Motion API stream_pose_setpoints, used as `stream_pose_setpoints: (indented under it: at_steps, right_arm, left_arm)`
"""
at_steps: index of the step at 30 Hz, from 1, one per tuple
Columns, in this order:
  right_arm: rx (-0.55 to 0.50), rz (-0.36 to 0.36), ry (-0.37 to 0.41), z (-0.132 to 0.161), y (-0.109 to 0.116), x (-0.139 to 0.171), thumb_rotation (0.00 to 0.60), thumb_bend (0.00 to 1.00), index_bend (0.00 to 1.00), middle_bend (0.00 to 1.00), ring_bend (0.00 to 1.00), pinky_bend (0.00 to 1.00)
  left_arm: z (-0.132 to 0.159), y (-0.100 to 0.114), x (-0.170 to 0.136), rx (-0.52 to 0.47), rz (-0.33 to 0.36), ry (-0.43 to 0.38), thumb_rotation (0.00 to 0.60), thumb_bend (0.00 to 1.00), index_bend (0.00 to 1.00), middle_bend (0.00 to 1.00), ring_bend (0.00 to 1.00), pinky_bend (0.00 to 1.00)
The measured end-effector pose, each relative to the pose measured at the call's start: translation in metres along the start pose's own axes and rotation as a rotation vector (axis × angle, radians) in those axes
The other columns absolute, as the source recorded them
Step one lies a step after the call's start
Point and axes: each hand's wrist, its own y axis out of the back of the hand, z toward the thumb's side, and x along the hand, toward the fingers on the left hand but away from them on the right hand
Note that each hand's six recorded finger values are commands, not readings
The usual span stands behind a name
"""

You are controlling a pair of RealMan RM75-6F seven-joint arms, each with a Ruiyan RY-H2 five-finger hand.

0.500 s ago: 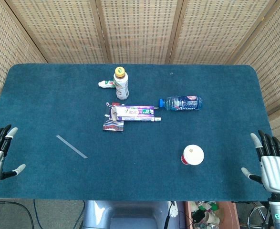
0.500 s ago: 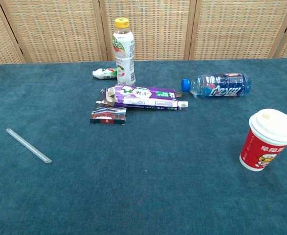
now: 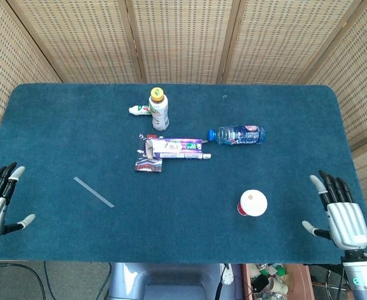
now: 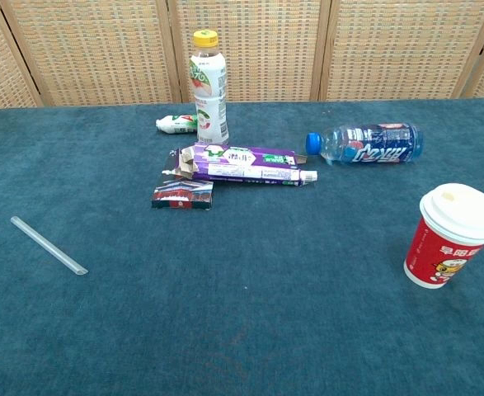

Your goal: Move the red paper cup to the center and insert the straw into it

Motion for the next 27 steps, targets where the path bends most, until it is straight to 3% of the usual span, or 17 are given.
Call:
stream_pose_setpoints:
  at_steps: [5,14,20,27]
  right_arm:
    - [-0.016,0.059,0.174,0.032,-0.002,-0.025,0.600,0.00,0.00,0.00,0.00,0.00]
    - [-0.035,0.257,0.379,0.085,-0.025,-0.064,0.600,0.00,0.00,0.00,0.00,0.00]
    - [-0.016,0.348,0.441,0.111,-0.042,-0.079,0.600,0.00,0.00,0.03,0.00,0.03]
    - [0.056,0.412,0.443,0.119,-0.066,-0.090,0.600,0.00,0.03,0.07,0.00,0.08]
  left_arm:
    - [-0.003,0.000,0.004,-0.002,0.000,0.020,0.600,0.08,0.00,0.00,0.00,0.00]
    - [-0.008,-0.004,0.011,-0.001,-0.015,0.052,0.600,0.08,0.00,0.00,0.00,0.00]
    - [-0.012,-0.007,0.017,-0.007,-0.030,0.073,0.600,0.08,0.00,0.00,0.00,0.00]
    - [-0.015,-0.007,0.021,-0.014,-0.036,0.083,0.600,0.08,0.00,0.00,0.00,0.00]
